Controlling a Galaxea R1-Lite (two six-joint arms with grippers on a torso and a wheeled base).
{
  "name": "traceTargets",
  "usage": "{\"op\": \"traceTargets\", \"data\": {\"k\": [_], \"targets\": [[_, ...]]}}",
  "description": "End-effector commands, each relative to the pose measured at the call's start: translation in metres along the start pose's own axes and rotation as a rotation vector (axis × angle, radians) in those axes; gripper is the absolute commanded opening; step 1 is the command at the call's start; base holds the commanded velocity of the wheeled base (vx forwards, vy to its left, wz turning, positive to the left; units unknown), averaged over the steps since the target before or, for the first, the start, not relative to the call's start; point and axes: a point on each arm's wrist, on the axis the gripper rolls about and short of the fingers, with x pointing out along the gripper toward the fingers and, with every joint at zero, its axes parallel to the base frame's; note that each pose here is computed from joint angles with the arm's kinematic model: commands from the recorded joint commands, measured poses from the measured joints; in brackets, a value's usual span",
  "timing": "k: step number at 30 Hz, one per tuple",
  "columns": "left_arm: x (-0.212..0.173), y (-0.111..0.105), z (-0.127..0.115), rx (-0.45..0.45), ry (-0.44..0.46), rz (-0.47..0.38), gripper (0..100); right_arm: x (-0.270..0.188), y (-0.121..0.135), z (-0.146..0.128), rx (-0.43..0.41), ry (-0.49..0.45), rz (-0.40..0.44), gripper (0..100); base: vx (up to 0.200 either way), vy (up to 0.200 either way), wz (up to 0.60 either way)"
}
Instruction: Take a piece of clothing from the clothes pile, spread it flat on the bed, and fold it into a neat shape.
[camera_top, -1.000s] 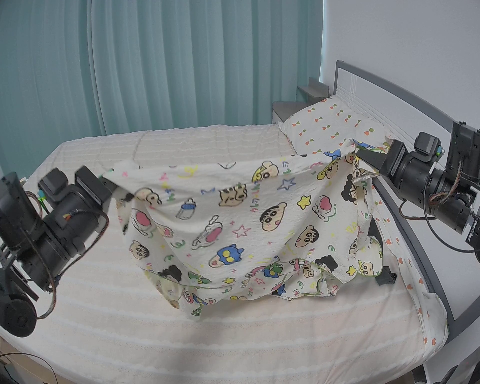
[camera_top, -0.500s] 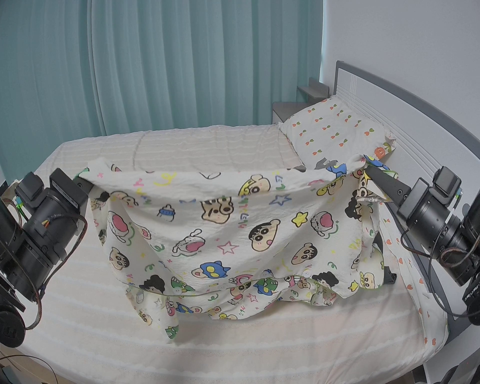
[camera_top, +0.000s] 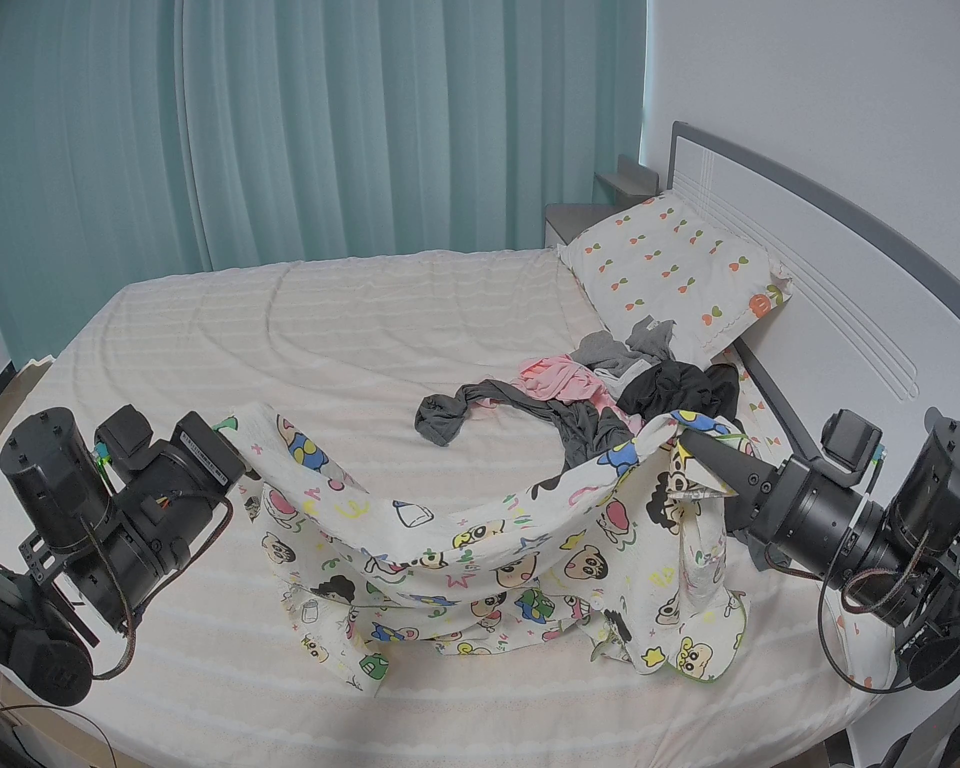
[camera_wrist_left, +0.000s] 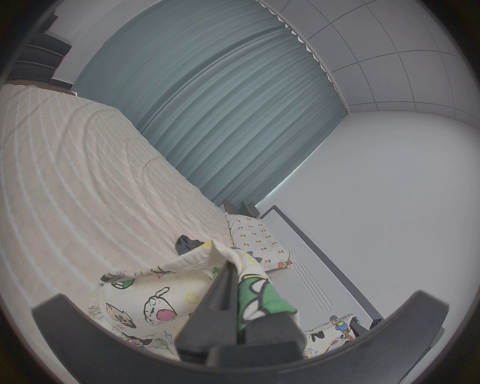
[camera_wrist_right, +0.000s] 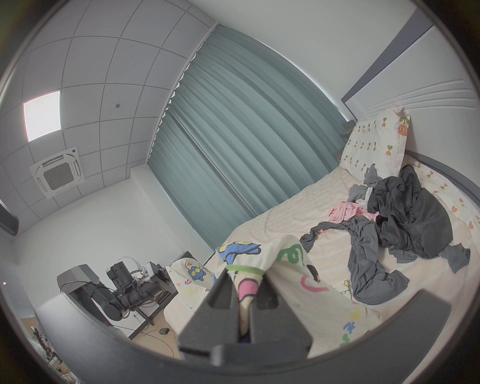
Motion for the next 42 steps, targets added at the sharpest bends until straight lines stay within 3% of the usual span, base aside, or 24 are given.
{"op": "traceTargets", "data": {"k": [1,7,12,23,42], "targets": [[0.002,0.002,-0.003,0.002,0.010,0.009,0,0.002,-0.002,0.002,-0.002,-0.019,-0.019,0,0.000,0.000,0.00],[0.000,0.001,-0.001,0.004,0.003,0.002,0,0.001,0.002,0.007,-0.009,-0.098,0.018,0,-0.167,0.000,0.00],[-0.003,0.000,0.000,0.006,-0.001,0.000,0,0.001,0.002,0.008,-0.017,-0.102,0.021,0,-0.200,0.000,0.00],[-0.003,0.001,0.001,0.003,-0.002,0.001,0,0.001,0.003,0.007,-0.018,-0.101,0.022,0,0.000,0.000,0.00],[-0.003,0.009,0.010,0.042,-0.041,0.034,0,0.002,0.004,0.006,-0.023,-0.099,0.027,0,0.000,0.200,0.00]]}}
